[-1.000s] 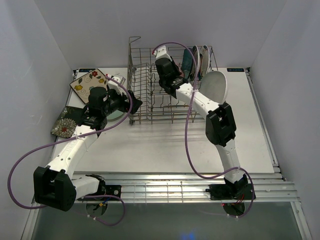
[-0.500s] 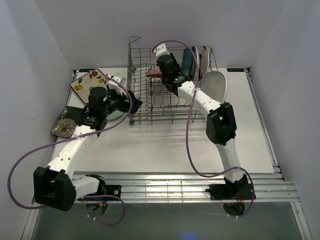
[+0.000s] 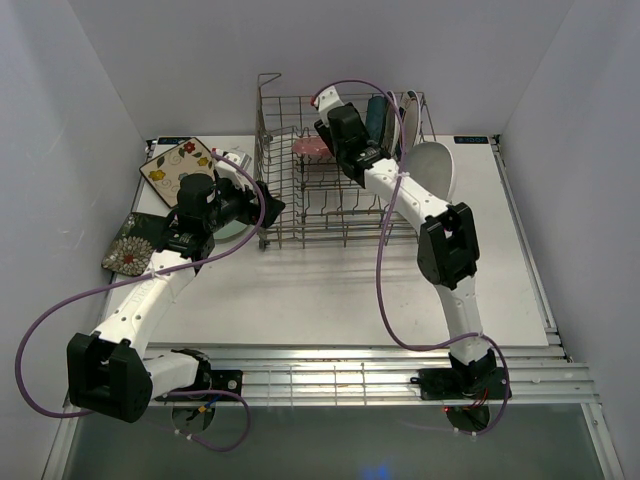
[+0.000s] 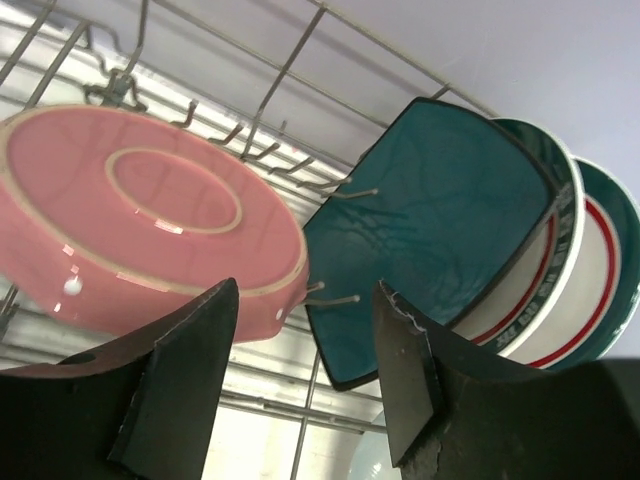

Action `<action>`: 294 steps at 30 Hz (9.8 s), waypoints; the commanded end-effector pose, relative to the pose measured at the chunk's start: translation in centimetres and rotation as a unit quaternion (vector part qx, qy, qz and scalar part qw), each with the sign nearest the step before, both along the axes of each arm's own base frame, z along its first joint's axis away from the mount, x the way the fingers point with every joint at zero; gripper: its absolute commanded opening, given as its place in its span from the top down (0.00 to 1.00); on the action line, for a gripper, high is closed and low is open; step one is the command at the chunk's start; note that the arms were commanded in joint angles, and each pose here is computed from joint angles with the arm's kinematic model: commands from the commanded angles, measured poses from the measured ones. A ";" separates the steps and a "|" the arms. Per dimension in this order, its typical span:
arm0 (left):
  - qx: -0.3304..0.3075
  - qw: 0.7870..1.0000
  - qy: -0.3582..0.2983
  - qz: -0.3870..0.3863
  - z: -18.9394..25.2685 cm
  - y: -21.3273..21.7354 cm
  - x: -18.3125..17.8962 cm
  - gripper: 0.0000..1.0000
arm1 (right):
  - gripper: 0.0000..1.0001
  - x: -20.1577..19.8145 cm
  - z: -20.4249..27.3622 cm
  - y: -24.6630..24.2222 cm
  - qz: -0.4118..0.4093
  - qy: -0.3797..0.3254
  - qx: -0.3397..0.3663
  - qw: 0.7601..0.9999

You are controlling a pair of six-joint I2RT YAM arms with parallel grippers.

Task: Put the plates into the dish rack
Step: Insert the plate into the dish rack.

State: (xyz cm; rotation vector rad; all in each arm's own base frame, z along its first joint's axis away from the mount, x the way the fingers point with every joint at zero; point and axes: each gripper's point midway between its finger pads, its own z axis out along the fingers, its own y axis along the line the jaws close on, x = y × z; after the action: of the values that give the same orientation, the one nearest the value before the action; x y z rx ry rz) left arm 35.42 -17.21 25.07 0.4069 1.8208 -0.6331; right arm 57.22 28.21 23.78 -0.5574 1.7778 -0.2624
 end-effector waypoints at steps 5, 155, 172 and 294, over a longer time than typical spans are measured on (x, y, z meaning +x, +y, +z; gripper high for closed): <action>-0.010 0.998 -0.052 -0.024 4.1 -0.8 -0.6 0.02 | 0.24 -2.2 3.7 0.1 0.079 -0.023 -0.025 0.996; 0.000 0.995 -0.096 -0.010 11.1 -0.3 0.1 0.02 | 0.92 -2.8 21.3 -10.5 -0.265 -0.248 0.003 0.932; -0.006 0.996 -0.088 -0.031 10.9 -1.1 0.2 0.02 | 0.92 -5.1 18.5 -8.7 -0.323 -0.204 -0.098 0.919; 0.044 0.948 -0.114 -0.293 6.6 -11.6 0.7 0.02 | 0.92 0.9 4.1 -4.5 -0.101 0.009 0.036 0.994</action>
State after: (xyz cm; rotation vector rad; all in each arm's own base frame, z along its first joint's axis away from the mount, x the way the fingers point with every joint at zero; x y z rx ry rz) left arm 35.93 -26.66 30.73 0.9415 1.6223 -0.8688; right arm 57.91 22.88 27.15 -0.3338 1.8591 -0.4343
